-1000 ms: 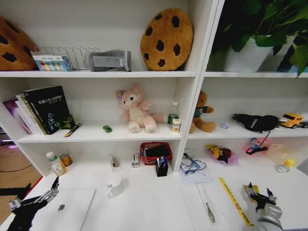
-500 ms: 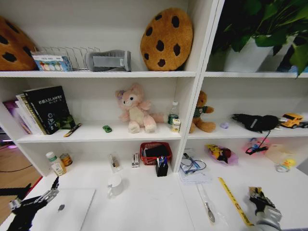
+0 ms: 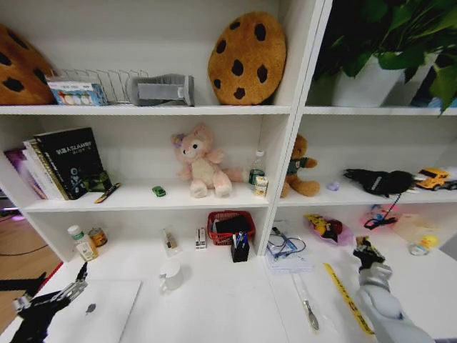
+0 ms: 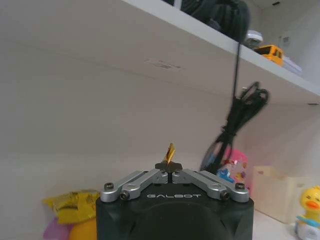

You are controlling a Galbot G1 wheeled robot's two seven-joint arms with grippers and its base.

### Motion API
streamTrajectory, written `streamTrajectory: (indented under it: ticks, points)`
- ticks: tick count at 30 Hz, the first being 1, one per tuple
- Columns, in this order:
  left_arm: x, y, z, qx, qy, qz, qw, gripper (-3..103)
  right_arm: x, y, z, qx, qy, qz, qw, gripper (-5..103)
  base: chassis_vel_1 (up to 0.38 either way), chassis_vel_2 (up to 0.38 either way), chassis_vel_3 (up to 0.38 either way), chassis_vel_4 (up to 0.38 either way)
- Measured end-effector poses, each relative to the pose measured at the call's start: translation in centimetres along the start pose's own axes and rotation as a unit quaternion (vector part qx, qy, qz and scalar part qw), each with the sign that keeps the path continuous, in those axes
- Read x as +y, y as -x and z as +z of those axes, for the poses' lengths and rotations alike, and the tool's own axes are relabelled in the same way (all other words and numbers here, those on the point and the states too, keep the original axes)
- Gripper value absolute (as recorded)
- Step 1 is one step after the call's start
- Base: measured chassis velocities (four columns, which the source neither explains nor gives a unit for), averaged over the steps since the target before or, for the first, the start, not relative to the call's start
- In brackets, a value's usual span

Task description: Organize the objects on the table.

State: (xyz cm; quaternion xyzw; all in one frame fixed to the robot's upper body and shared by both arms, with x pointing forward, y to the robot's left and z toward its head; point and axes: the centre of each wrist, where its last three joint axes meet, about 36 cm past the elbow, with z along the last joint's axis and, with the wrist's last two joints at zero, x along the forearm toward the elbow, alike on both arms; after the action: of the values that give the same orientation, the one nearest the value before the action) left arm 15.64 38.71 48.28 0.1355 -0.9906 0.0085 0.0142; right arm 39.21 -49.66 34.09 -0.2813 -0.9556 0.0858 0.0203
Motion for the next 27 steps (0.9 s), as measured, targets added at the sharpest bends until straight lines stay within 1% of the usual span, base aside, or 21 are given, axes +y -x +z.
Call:
streamTrajectory:
  ticks: [2, 4, 5, 7, 9, 10, 11, 12, 13, 14, 16, 18, 19, 21, 22, 24, 25, 26, 27]
  points:
    - [0.0, 0.0, 0.0, 0.000, 0.000, 0.000, 1.0000, 100, 2.6, 4.8, -0.7, -0.011, 0.003, -0.011, 1.000, 0, 0.000, 0.000, 0.000, 0.000]
    - [0.0, 0.0, 0.0, 0.000, 0.000, 0.000, 1.0000, 100, 4.0, 8.2, 0.1, -0.005, -0.013, -0.013, 1.000, 0, 0.000, 0.000, 0.000, 0.000]
    - [0.0, 0.0, 0.0, 0.000, 0.000, 0.000, 1.0000, 100, 4.0, 8.2, 0.1, -0.005, -0.013, -0.013, 1.000, 0, 0.000, 0.000, 0.000, 0.000]
    - [0.0, 0.0, 0.0, 0.000, 0.000, 0.000, 1.0000, 100, 4.8, 10.2, 0.1, -0.003, -0.023, -0.007, 1.000, 0, 0.000, 0.000, 0.000, 0.000]
    - [0.0, 0.0, 0.0, 0.000, 0.000, 0.000, 1.0000, 100, 5.1, 11.0, 0.0, -0.005, -0.026, -0.005, 1.000, -1, 0.000, 0.000, 0.000, 0.000]
    - [0.0, 0.0, 0.0, 0.000, 0.000, 0.000, 1.0000, 100, 5.4, 11.7, -0.2, -0.008, -0.026, -0.005, 1.000, 4, 0.000, 0.000, 0.000, 0.000]
    - [0.0, 0.0, 0.0, 0.000, 0.000, 0.000, 1.0000, 100, 5.4, 11.7, -0.2, -0.008, -0.026, -0.005, 1.000, 4, 0.000, 0.000, 0.000, 0.000]
    - [0.0, 0.0, 0.0, 0.000, 0.000, 0.000, 1.0000, 100, 5.7, 12.1, -0.4, -0.010, -0.025, -0.004, 1.000, 9, 0.000, 0.000, 0.000, 0.000]
    - [0.0, 0.0, 0.0, 0.000, 0.000, 0.000, 1.0000, 100, 5.8, 12.3, -0.6, -0.011, -0.022, -0.004, 1.000, 9, 0.000, 0.000, 0.000, 0.000]
    - [0.0, 0.0, 0.0, 0.000, 0.000, 0.000, 1.0000, 100, 6.0, 12.1, -0.8, -0.011, -0.016, -0.006, 1.000, 20, 0.000, 0.000, 0.000, 0.000]
    - [0.0, 0.0, 0.0, 0.000, 0.000, 0.000, 1.0000, 100, 6.0, 11.8, -0.8, -0.010, -0.014, -0.007, 1.000, 20, 0.000, 0.000, 0.000, 0.000]
    - [0.0, 0.0, 0.0, 0.000, 0.000, 0.000, 1.0000, 100, 5.7, 10.4, -0.2, -0.006, -0.014, -0.013, 1.000, 31, 0.000, 0.000, 0.000, 0.000]
    - [0.0, 0.0, 0.0, 0.000, 0.000, 0.000, 1.0000, 100, 5.7, 10.4, -0.2, -0.006, -0.014, -0.013, 1.000, 31, 0.000, 0.000, 0.000, 0.000]
    - [0.0, 0.0, 0.0, 0.000, 0.000, 0.000, 1.0000, 100, 5.4, 7.5, 0.1, -0.009, -0.012, -0.028, 0.999, 42, 0.000, 0.000, 0.000, 0.000]
    - [0.0, 0.0, 0.0, 0.000, 0.000, 0.000, 1.0000, 100, 5.4, 7.5, 0.1, -0.009, -0.012, -0.028, 0.999, 42, 0.000, 0.000, 0.000, 0.000]
    - [0.0, 0.0, 0.0, 0.000, 0.000, 0.000, 1.0000, 100, 5.2, 3.4, -0.3, -0.016, -0.011, -0.050, 0.999, 52, 0.000, 0.000, 0.000, 0.000]
    - [0.0, 0.0, 0.0, 0.000, 0.000, 0.000, 1.0000, 100, 5.2, 3.4, -0.3, -0.016, -0.011, -0.050, 0.999, 52, 0.000, 0.000, 0.000, 0.000]
    - [0.0, 0.0, 0.0, 0.000, 0.000, 0.000, 1.0000, 100, 4.8, 1.5, -0.2, -0.015, -0.016, -0.056, 0.998, 58, 0.000, 0.000, 0.000, 0.000]
    - [0.0, 0.0, 0.0, 0.000, 0.000, 0.000, 1.0000, 100, 4.1, -1.3, 0.2, -0.007, -0.024, -0.067, 0.997, 63, 0.000, 0.000, 0.000, 0.000]
